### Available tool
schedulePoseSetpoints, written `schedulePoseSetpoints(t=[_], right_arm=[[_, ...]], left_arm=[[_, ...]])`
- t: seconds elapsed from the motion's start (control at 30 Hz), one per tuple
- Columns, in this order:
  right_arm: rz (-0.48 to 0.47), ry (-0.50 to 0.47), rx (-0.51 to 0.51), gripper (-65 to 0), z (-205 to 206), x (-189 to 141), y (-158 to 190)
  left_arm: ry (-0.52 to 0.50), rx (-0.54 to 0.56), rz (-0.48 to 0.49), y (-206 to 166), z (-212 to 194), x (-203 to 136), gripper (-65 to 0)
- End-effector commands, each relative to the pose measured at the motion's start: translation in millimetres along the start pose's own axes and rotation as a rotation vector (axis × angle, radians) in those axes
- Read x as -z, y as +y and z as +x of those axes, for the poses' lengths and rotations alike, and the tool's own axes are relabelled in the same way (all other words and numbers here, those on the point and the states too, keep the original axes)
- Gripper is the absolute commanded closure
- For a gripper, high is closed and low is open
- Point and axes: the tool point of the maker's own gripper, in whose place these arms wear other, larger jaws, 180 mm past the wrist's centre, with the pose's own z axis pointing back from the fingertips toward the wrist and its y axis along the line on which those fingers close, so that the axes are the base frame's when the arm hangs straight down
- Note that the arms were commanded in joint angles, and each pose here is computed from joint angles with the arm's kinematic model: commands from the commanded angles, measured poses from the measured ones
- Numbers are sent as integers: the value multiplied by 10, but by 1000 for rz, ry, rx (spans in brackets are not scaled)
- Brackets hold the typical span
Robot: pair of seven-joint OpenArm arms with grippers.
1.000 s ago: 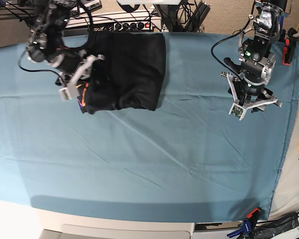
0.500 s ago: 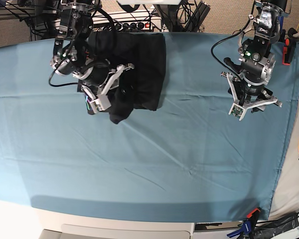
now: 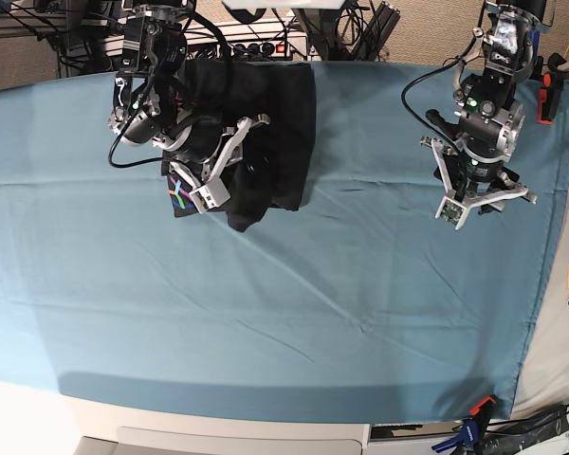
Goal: Fold the T-shirt properly
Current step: 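Lift and fold the grasped end over the shirt with the right gripper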
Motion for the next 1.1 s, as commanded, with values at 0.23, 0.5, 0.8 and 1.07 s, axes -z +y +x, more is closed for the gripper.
schedulePoseSetpoints(t=[0.23,0.5,0.8,1.07], right_arm=[[117,-69,-28,-198,171,-38,232],[320,-164,-26,-245,337,-143,591],[240,-303,-241,-218,758,-588,740],[-365,-282,-115,0,685,-1093,-598]], left_arm=[[-44,1,33,104,115,-29,-255],[-45,-5,21,83,116,-29,-255],[-49,-19,-2,41,122,-29,-255],[-51,-26,-12,22,128,-29,-238]])
